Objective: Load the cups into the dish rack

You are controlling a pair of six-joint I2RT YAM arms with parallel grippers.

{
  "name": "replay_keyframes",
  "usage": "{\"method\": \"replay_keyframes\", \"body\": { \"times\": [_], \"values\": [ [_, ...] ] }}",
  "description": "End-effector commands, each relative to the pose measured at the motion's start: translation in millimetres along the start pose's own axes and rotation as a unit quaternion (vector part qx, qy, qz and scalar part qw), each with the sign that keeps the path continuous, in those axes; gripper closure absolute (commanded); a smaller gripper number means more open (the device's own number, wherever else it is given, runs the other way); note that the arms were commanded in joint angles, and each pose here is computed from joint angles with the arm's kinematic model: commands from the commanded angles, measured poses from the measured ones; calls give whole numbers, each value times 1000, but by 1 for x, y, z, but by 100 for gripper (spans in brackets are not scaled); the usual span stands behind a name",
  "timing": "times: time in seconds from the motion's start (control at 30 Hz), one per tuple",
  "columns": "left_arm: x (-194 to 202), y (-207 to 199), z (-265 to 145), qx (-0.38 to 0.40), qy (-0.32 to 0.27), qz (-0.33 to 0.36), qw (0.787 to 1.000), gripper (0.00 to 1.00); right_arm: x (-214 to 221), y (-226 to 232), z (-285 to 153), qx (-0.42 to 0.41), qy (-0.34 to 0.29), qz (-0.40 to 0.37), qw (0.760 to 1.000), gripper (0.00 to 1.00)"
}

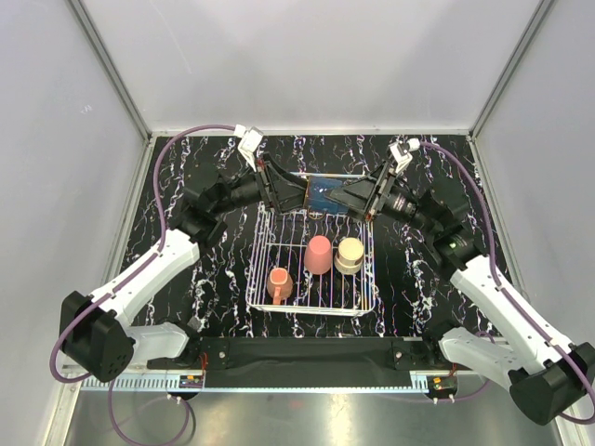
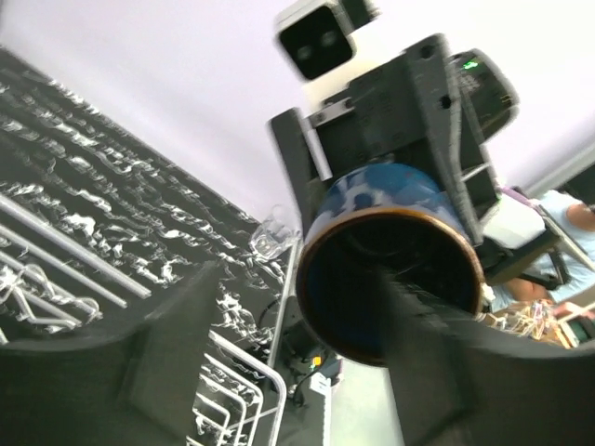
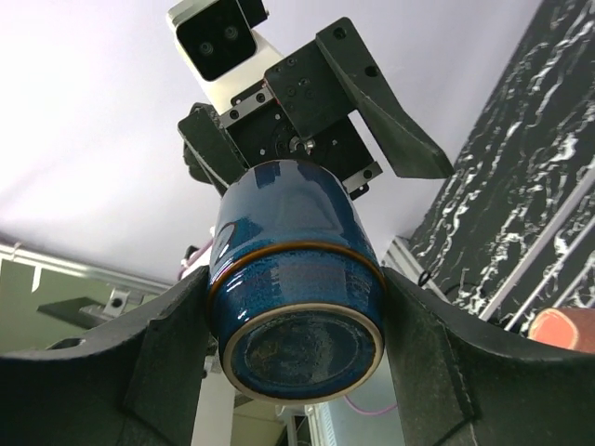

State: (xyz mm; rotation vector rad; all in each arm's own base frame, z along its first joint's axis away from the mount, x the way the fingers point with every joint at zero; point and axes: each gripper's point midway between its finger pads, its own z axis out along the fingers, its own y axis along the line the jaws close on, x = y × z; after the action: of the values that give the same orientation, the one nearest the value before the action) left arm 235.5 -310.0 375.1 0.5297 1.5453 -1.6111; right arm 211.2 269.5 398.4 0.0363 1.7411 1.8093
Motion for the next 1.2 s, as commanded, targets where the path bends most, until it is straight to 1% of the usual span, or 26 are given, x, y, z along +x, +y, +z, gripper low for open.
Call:
{"method": "replay_keyframes", "body": {
  "times": [0.0,0.03,0.13,0.17,0.2,0.23,0.27,0.3,0.33,0.37,0.4,0.47,0.5,0.53,0.57,0.6,0.63,0.7,0.83,0.87,0.9,0.97,1.0,1.07,1.13,1.17],
  "values": [
    [-18,-4,0,-22,-19,41,999,22,-16,32,-7,-2,-38,-50,998,100],
    [-18,0,-1,-34,-18,41,998,16,-18,32,-8,6,-41,-62,997,100],
    [-20,13,-3,-76,-17,39,996,13,-23,25,-10,54,-46,-65,995,100],
    [-13,22,-6,-102,-2,33,994,13,-21,13,-13,87,-41,-64,993,100],
    [-23,29,-8,-133,-17,40,990,12,-30,17,-14,101,-56,-73,991,100],
    [-27,35,-12,-162,-21,43,986,10,-33,6,-14,129,-56,-84,987,100],
    [-18,50,-22,-210,-3,36,977,10,-30,-8,-18,166,-48,-75,982,100],
    [-26,65,-31,-262,-21,40,964,9,-39,-8,-20,185,-65,-82,977,100],
    [-34,65,-37,-286,-31,45,957,9,-42,-19,-19,210,-62,-92,971,100],
    [-31,71,-45,-312,-25,41,949,7,-40,-31,-24,242,-55,-88,965,100],
    [-41,73,-54,-337,-43,51,939,7,-48,-35,-23,262,-63,-93,959,100],
    [-46,75,-65,-364,-53,61,928,6,-51,-48,-26,298,-60,-95,948,100],
    [-55,77,-76,-393,-77,70,914,5,-56,-43,-23,297,-61,-101,947,100],
    [-59,78,-82,-407,-84,73,907,4,-58,-53,-17,312,-52,-100,943,100],
    [-60,82,-92,-433,-91,75,894,1,-59,-60,-17,328,-45,-99,938,100],
    [-70,83,-104,-459,-112,81,878,1,-66,-63,-9,338,-43,-100,935,100],
    [-70,84,-110,-474,-112,80,870,1,-65,-72,-11,359,-31,-101,927,100],
    [-79,79,-118,-485,-128,87,861,1,-77,-84,-3,389,-33,-105,915,100],
    [-84,74,-129,-495,-148,94,851,1,-86,-104,8,427,-15,-108,898,100],
    [-85,73,-130,-497,-152,93,849,1,-93,-99,13,426,-21,-116,897,100],
    [-85,72,-130,-495,-152,92,850,1,-92,-114,19,442,-7,-115,890,100],
    [-84,70,-128,-489,-150,90,855,1,-96,-117,26,453,-5,-118,884,100],
    [-85,69,-128,-487,-152,92,855,1,-96,-130,31,464,2,-116,878,100],
    [-85,72,-131,-497,-152,94,849,1,-100,-131,39,466,2,-121,877,100],
    [-85,73,-132,-502,-152,90,847,1,-95,-150,48,483,28,-120,867,100],
    [-85,73,-131,-499,-151,89,849,1,-104,-146,53,486,16,-131,864,100]
  ]
}}
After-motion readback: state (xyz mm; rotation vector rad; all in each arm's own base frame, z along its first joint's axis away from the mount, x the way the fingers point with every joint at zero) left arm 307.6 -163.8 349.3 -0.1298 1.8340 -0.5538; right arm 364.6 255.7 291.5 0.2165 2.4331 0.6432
